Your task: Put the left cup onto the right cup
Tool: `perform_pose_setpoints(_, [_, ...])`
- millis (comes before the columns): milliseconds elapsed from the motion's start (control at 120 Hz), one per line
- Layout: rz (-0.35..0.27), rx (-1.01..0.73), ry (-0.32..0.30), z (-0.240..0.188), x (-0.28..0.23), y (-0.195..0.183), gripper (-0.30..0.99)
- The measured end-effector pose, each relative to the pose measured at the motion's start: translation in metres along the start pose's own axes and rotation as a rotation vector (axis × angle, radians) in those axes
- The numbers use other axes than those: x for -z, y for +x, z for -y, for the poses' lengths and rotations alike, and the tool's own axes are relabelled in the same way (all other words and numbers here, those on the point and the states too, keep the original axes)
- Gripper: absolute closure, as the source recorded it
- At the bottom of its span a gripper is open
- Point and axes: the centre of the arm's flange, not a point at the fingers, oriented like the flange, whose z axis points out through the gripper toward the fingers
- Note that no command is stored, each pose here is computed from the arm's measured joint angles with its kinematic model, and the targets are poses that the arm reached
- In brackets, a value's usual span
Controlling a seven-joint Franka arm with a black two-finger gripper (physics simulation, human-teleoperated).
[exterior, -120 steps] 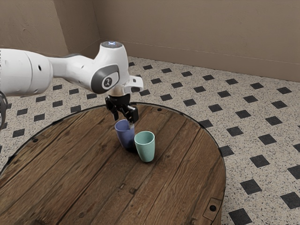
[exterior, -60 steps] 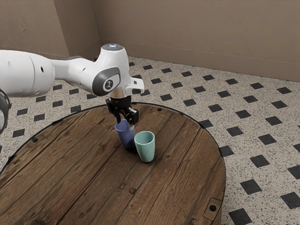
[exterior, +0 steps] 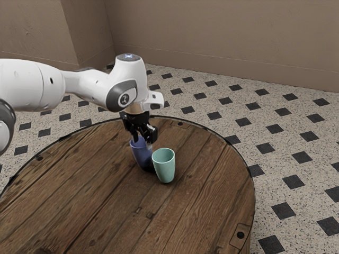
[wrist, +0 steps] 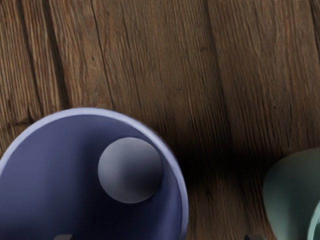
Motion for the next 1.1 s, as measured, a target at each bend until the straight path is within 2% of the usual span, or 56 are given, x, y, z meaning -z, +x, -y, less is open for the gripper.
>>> perform_pose_setpoints(1100, [-0.011, -0.010, -0.006, 0.004, -0.022, 0.016, 0.32])
